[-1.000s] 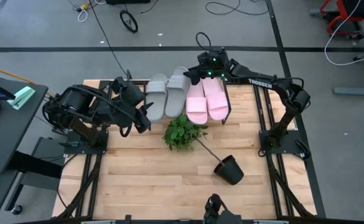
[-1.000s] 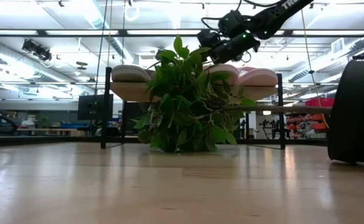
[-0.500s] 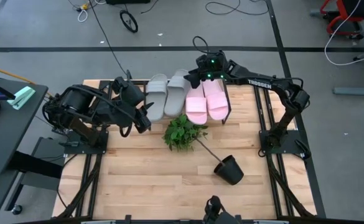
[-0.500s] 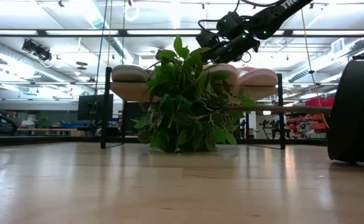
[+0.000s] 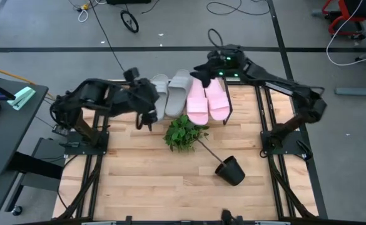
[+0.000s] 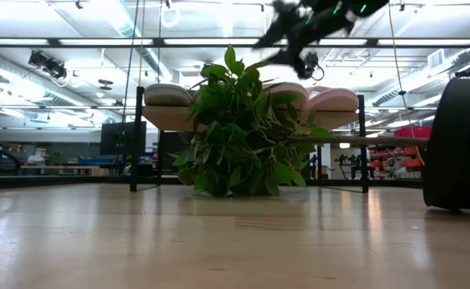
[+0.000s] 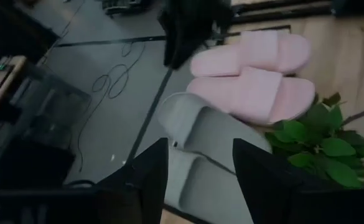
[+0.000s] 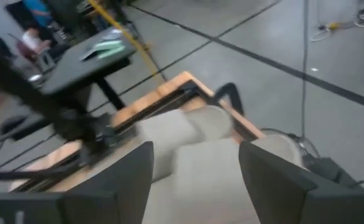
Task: Pick and place slides into the shelf
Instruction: Put the gray slides on the shelf
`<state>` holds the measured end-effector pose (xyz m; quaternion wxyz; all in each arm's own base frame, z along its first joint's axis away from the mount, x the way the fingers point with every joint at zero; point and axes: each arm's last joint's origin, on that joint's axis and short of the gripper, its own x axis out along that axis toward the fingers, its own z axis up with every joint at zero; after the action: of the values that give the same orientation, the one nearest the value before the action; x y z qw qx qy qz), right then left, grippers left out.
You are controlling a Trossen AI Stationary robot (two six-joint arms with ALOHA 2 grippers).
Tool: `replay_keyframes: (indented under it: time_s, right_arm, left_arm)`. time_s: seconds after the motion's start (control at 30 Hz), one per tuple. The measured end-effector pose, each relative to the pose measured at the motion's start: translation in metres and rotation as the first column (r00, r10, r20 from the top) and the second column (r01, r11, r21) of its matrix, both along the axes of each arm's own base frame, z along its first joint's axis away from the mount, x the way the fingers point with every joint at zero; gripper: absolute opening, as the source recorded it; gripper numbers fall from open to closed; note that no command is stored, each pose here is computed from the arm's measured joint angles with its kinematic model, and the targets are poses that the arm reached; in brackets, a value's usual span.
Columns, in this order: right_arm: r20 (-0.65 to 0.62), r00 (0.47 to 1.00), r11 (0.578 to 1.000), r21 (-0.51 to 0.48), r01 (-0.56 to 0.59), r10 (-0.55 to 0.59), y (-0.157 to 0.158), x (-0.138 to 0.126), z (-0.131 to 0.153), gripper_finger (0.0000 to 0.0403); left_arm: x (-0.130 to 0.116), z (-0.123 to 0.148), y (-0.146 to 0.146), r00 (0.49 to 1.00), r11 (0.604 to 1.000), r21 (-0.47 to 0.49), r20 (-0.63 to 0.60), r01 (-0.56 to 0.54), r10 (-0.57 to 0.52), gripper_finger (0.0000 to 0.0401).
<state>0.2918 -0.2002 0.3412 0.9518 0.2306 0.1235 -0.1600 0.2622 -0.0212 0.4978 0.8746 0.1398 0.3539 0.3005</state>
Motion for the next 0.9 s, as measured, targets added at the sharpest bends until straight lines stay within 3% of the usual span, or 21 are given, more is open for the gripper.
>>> replay_keyframes:
  time_s: [0.23,0.43,0.63,0.9]
  right_arm:
    - [-0.037,0.988,0.989,-0.011,-0.148,0.147,0.075,-0.039,0.047,0.0205]
    - [-0.048,0.966,0.966,-0.051,-0.255,0.253,0.143,-0.078,0.075,0.0176]
    - [-0.075,0.969,0.970,-0.045,-0.238,0.234,0.189,-0.109,0.083,0.0177]
    - [-0.211,0.940,0.960,-0.027,-0.279,0.268,0.230,-0.121,0.071,0.0181]
  left_arm:
    - [0.036,-0.010,0.027,0.976,0.982,-0.006,-0.101,0.191,-0.191,0.0169]
    - [0.064,-0.026,0.059,0.892,0.906,-0.093,-0.157,0.413,-0.423,0.0158]
    - [0.085,-0.055,0.107,0.895,0.927,-0.157,-0.244,0.342,-0.372,0.0148]
    - [0.112,-0.106,0.160,0.878,0.940,-0.253,-0.363,0.229,-0.311,0.0142]
